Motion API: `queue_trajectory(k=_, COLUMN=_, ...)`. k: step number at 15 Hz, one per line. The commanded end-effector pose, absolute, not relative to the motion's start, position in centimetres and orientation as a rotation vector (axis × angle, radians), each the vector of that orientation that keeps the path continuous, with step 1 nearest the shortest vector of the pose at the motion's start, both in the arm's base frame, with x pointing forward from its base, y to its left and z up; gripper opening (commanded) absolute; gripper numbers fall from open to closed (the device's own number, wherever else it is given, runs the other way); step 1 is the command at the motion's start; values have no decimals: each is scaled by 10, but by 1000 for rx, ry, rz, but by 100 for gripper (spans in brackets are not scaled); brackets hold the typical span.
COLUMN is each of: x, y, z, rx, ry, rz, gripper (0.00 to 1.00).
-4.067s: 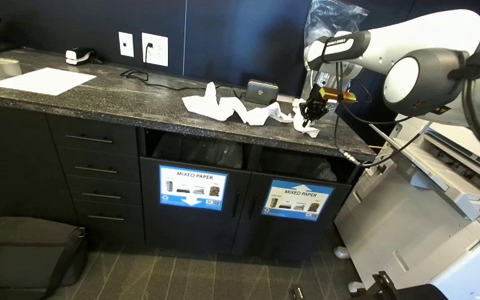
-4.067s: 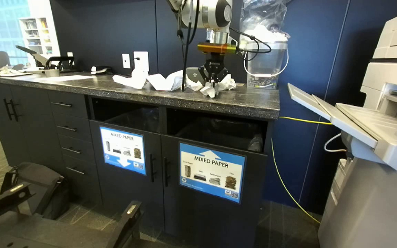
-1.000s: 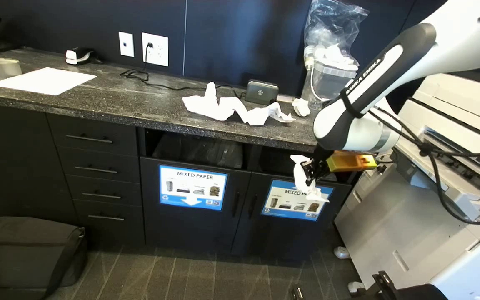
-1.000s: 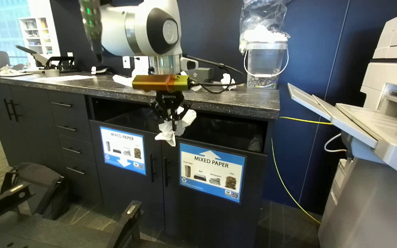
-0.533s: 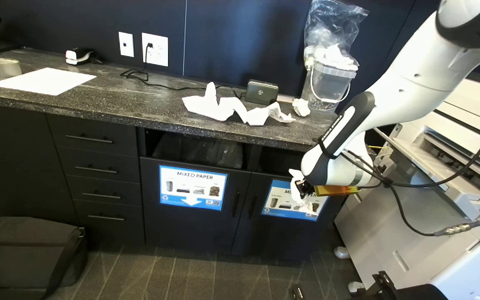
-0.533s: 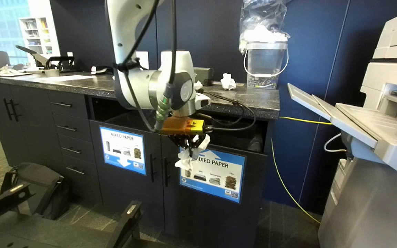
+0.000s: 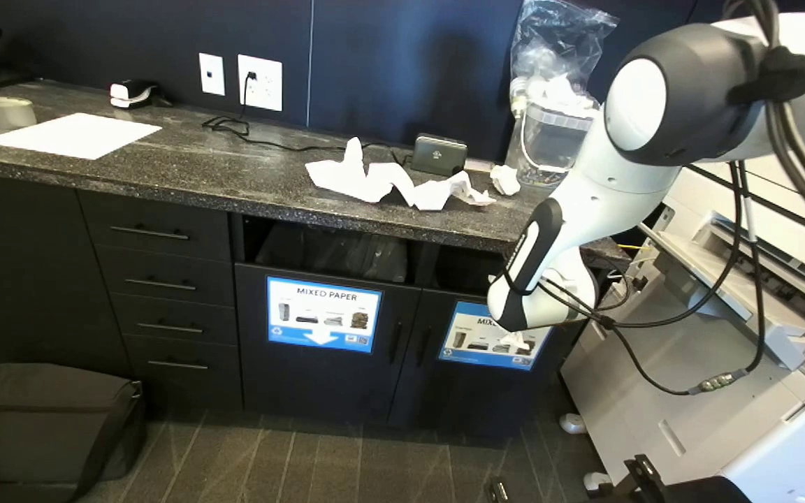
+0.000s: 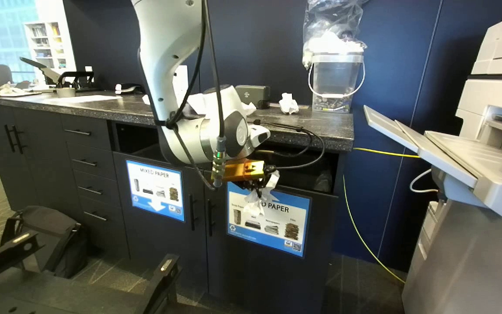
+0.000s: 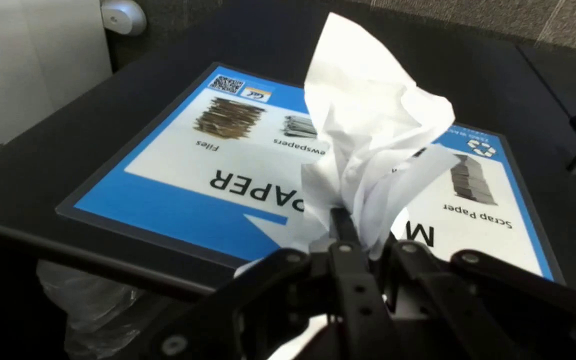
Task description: Put the tissues inside the rubbish bin.
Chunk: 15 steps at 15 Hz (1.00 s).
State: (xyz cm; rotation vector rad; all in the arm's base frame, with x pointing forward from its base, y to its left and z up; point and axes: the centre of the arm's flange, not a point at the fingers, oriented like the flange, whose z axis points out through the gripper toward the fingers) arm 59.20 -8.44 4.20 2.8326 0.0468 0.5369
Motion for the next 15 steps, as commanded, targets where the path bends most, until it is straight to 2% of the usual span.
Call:
queue_trajectory(k=1, x=599, y=-61, z=23, rx=2723, ry=25, rz=658, gripper=11)
queue_trajectory(k=15, x=544, y=-29, z=-1, rx=2434, ry=-59, rz=1043, gripper=11)
